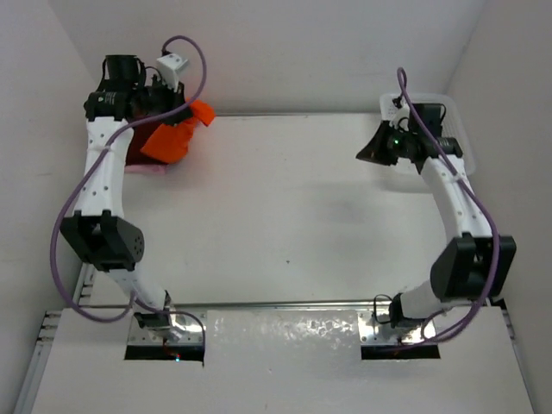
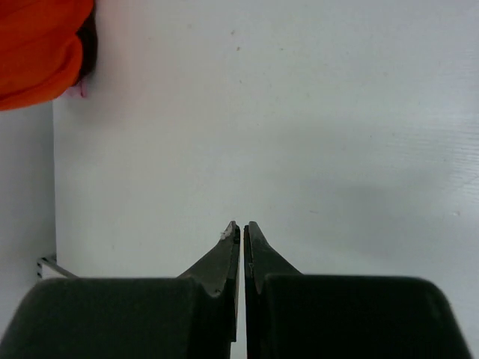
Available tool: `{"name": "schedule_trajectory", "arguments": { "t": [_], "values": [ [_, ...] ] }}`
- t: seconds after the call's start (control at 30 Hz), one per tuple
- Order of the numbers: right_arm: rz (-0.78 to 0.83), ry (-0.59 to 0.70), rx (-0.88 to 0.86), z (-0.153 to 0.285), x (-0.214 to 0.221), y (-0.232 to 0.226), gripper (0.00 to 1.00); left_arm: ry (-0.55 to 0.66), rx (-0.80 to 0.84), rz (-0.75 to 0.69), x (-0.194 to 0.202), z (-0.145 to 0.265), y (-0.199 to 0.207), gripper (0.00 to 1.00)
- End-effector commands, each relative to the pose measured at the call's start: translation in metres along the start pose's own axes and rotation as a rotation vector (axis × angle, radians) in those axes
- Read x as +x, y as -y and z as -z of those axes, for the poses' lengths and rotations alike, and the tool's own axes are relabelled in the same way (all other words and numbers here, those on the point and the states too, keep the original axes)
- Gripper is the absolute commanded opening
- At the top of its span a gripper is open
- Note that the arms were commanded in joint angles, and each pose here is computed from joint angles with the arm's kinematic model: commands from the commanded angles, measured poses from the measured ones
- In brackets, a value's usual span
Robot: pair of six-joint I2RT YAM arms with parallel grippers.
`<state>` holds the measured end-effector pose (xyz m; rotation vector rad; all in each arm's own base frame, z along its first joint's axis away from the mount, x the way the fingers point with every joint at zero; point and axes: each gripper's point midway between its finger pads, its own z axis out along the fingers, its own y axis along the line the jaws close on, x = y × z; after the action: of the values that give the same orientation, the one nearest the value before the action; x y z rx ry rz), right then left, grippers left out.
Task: Fold and stack the t-shirts
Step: Flatten out the tshirt
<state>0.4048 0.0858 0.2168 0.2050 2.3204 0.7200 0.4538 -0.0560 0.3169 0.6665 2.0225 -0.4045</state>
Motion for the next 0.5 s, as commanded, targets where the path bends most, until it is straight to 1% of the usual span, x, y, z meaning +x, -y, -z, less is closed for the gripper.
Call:
{"name": "schedule_trajectory", "arguments": {
  "t": [0.0, 0.03, 0.07, 0.1, 0.13, 0.17, 0.23, 0.27, 0.3, 0.33, 0.37, 0.4, 0.43, 0.47],
  "values": [
    [0.123, 0.098, -0.037, 0.039, 0.004, -0.018, 0.0, -0.017, 0.104, -0.192, -0.007, 0.033, 0.048, 0.0],
    [0.134, 0.092, -0.04, 0.041, 0.012, -0.017, 0.0, -0.047, 0.099, -0.206, 0.0, 0.034, 0.051, 0.0],
    [0.166, 0.095, -0.056, 0.047, 0.018, -0.024, 0.0, -0.067, 0.126, -0.249, 0.0, 0.026, 0.073, 0.0],
    [0.221, 0.071, -0.064, 0.044, 0.029, -0.029, 0.0, -0.058, 0.114, -0.293, -0.006, 0.029, 0.084, 0.0],
    [0.275, 0.054, -0.063, 0.04, 0.039, -0.039, 0.0, -0.093, 0.113, -0.312, 0.005, 0.02, 0.093, 0.0],
    [0.332, 0.054, -0.066, 0.04, 0.043, -0.046, 0.0, -0.065, 0.172, -0.356, -0.003, 0.009, 0.127, 0.0],
    [0.367, 0.051, -0.063, 0.038, 0.047, -0.059, 0.0, -0.062, 0.237, -0.402, -0.007, -0.002, 0.167, 0.0],
    [0.336, 0.058, -0.07, 0.038, 0.046, -0.062, 0.0, -0.099, 0.334, -0.431, -0.002, -0.017, 0.211, 0.0],
    [0.322, 0.073, -0.047, 0.039, 0.043, -0.059, 0.0, -0.041, 0.386, -0.464, -0.026, -0.01, 0.233, 0.0],
    [0.323, 0.087, -0.016, 0.042, 0.039, -0.055, 0.0, -0.023, 0.462, -0.489, -0.034, -0.004, 0.258, 0.0],
    [0.332, 0.094, 0.006, 0.044, 0.036, -0.053, 0.0, -0.004, 0.506, -0.485, -0.042, 0.0, 0.267, 0.0],
    [0.344, 0.086, 0.039, 0.048, 0.034, -0.048, 0.0, 0.011, 0.584, -0.472, -0.047, 0.002, 0.28, 0.0],
    [0.348, 0.087, 0.067, 0.05, 0.033, -0.044, 0.0, 0.081, 0.582, -0.497, -0.069, 0.015, 0.283, 0.0],
    [0.354, 0.091, 0.092, 0.052, 0.032, -0.04, 0.0, 0.1, 0.589, -0.507, -0.074, 0.017, 0.286, 0.0]
  ]
}}
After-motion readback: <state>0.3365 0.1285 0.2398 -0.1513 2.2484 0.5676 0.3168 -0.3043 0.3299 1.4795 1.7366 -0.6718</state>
